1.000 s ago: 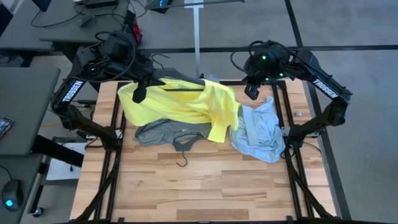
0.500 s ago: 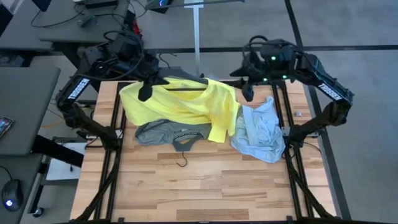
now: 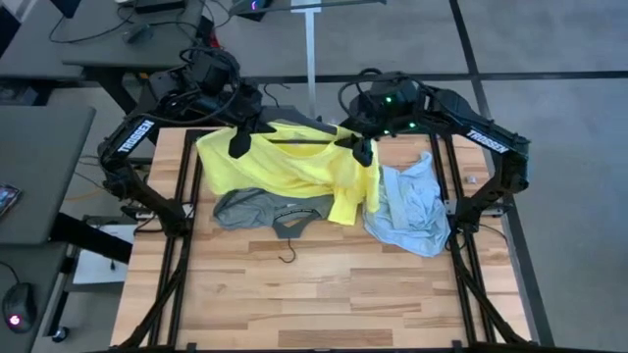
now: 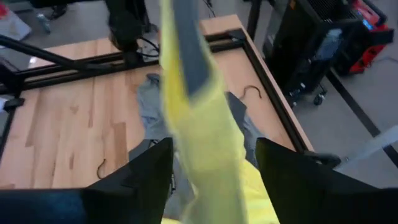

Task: Hang clothes
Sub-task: Hang the yellow shirt on the bottom black hanger, then put the yellow shirt on the black hanger on the top center of the table

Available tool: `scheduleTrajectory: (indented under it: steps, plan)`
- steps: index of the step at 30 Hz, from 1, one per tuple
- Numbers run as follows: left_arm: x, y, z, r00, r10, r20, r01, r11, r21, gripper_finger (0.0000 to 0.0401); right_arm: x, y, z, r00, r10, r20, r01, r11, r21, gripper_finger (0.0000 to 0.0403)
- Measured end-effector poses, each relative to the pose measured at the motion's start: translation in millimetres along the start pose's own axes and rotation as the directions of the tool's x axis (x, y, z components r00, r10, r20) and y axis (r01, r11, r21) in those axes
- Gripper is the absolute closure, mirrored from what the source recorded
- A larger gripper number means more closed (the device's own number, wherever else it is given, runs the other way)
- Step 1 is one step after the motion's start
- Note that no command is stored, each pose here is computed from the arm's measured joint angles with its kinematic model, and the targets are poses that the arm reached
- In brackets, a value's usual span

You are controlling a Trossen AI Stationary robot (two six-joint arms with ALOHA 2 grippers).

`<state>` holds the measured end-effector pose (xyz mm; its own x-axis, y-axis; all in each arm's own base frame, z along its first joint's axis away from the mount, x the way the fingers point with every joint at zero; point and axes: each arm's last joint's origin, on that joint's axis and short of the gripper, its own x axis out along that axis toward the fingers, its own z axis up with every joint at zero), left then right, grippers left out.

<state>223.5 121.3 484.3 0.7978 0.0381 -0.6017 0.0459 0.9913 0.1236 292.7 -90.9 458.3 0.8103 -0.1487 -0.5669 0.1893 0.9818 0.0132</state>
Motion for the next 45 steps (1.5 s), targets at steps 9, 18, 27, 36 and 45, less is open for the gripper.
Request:
scheduleTrajectory:
  steps: [9,18,27,36,45]
  plan:
    - [-4,3,-2,1.0,0.017,0.004,-0.017,1.0,0.012,0.0391,-1,-1,-8,0.997,0.001,-0.077,0.0,1.0,0.012,0.0281]
    - [-4,10,2,0.985,0.173,-0.01,-0.173,0.985,-0.008,0.0369,-3,-10,-7,0.998,-0.008,-0.063,0.009,1.0,0.027,0.0371]
    - [-9,22,-5,0.874,0.459,-0.16,-0.463,0.886,0.018,0.0272,-3,-41,-5,0.995,-0.099,-0.021,0.101,0.985,0.143,0.0371]
    - [-16,26,-9,0.861,0.477,-0.179,-0.482,0.876,0.017,0.0237,0,-51,-6,0.989,-0.143,-0.026,0.145,0.974,0.176,0.0372]
    - [-35,13,-8,0.861,0.492,-0.131,-0.507,0.853,-0.127,0.0237,19,-40,0,0.998,0.039,0.045,-0.045,0.991,0.127,0.0372]
